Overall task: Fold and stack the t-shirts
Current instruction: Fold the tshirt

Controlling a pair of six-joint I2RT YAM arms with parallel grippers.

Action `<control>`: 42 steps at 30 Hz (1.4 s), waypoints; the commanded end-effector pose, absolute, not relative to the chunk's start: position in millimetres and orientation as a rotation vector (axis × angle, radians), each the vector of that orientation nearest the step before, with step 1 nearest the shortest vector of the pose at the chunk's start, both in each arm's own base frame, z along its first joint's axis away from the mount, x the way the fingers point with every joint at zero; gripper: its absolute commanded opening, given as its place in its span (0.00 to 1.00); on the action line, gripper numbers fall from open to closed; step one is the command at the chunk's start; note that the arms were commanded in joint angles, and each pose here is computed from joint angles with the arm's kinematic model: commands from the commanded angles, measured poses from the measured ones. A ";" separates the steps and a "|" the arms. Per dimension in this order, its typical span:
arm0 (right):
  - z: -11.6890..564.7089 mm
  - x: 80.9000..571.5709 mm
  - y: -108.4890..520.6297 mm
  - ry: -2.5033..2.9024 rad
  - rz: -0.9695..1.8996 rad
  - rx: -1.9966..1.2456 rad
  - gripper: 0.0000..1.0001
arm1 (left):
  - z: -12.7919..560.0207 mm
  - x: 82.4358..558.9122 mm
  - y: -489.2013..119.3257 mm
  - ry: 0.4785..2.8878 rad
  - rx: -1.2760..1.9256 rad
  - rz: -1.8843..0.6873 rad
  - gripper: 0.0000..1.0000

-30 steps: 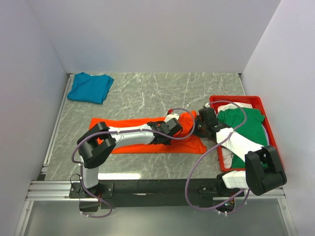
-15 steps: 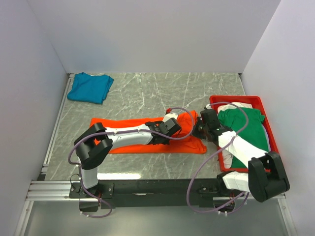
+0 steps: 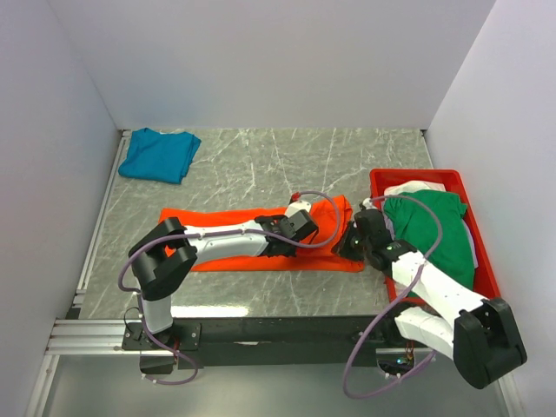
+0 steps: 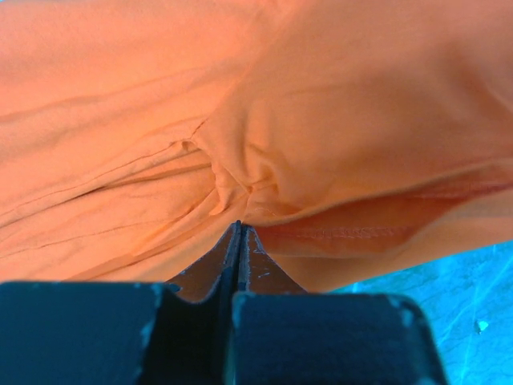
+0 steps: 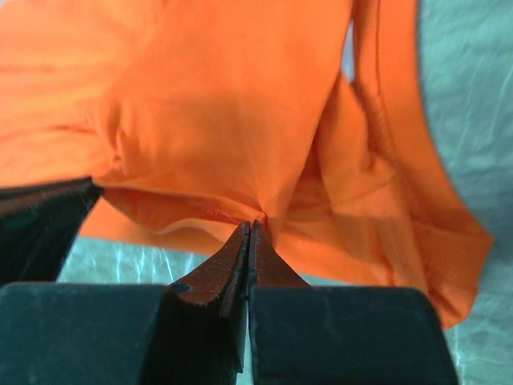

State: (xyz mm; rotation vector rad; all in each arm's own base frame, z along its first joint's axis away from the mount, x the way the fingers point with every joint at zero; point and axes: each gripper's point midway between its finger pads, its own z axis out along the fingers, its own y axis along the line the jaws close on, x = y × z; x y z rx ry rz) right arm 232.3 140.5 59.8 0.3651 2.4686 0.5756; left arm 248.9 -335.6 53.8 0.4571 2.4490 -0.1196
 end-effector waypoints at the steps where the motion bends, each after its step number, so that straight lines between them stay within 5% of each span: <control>1: 56.5 222.8 145.2 2.474 0.590 0.374 0.02 | 69.8 248.8 -337.7 2.429 0.422 -0.173 0.06; 7: 41.5 212.5 141.1 2.505 0.554 0.393 0.07 | 65.8 242.6 -337.3 2.441 0.433 -0.201 0.13; 12: 46.6 209.3 134.4 2.485 0.531 0.400 0.25 | 76.3 236.0 -336.5 2.434 0.433 -0.274 0.34; 16: 60.7 208.3 129.7 2.460 0.517 0.392 0.35 | 99.6 233.2 -339.3 2.407 0.424 -0.395 0.38; 22: 85.8 225.8 136.7 2.396 0.547 0.378 0.34 | 128.8 245.6 -353.4 2.382 0.384 -0.656 0.24; 27: 89.2 243.0 152.0 2.402 0.582 0.359 0.31 | 100.1 251.5 -373.8 2.452 0.399 -0.699 0.08; 42: 25.1 206.3 154.6 2.548 0.554 0.363 0.29 | 38.6 226.8 -355.3 2.604 0.354 -0.722 0.02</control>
